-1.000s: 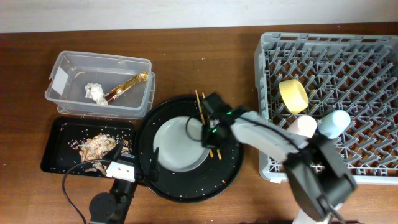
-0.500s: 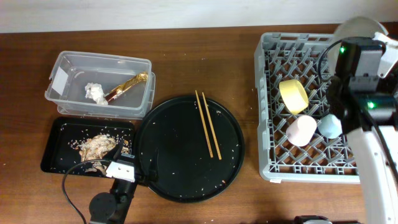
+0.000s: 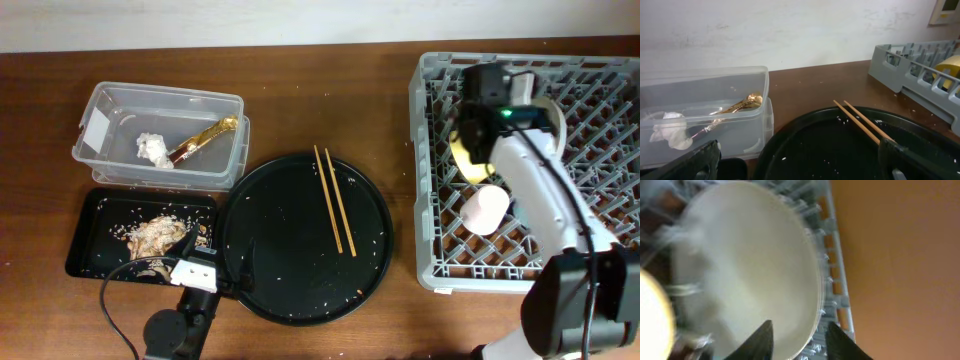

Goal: Sort waste into correct bins and load items into the dishwasher rack
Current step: 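Lift the white plate and stand it upright in the rack, then reach the right gripper back to the chopsticks on the round tray, then grasp the wooden chopsticks and carry them into the rack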

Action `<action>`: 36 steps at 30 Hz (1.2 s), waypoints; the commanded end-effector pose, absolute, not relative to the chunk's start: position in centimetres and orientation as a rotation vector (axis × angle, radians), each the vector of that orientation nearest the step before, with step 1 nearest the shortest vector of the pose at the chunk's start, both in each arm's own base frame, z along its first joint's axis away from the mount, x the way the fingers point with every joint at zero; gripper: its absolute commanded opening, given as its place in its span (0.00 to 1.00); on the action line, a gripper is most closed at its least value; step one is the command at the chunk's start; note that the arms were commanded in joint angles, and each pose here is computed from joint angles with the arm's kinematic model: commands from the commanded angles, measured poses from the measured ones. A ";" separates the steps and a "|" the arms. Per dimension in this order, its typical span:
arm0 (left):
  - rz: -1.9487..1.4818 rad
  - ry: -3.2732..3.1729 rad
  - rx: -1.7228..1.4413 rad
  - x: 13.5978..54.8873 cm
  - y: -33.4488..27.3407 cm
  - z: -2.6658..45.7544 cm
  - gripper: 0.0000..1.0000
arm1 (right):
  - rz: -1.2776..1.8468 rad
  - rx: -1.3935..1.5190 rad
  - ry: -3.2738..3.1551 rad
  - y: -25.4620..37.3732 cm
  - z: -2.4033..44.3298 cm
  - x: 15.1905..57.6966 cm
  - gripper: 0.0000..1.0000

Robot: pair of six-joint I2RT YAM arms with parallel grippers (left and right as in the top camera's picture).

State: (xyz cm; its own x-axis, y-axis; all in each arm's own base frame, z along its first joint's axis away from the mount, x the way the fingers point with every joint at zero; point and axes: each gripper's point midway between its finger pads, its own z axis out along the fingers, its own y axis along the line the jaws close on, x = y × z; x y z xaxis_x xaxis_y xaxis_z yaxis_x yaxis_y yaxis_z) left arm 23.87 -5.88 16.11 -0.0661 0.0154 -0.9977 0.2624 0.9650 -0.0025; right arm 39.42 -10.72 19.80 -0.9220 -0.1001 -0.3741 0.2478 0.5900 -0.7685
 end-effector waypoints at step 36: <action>-0.217 1.630 0.211 23.9 -5.9 15.9 0.99 | 0.012 0.003 2.703 10.3 17.3 39.3 0.04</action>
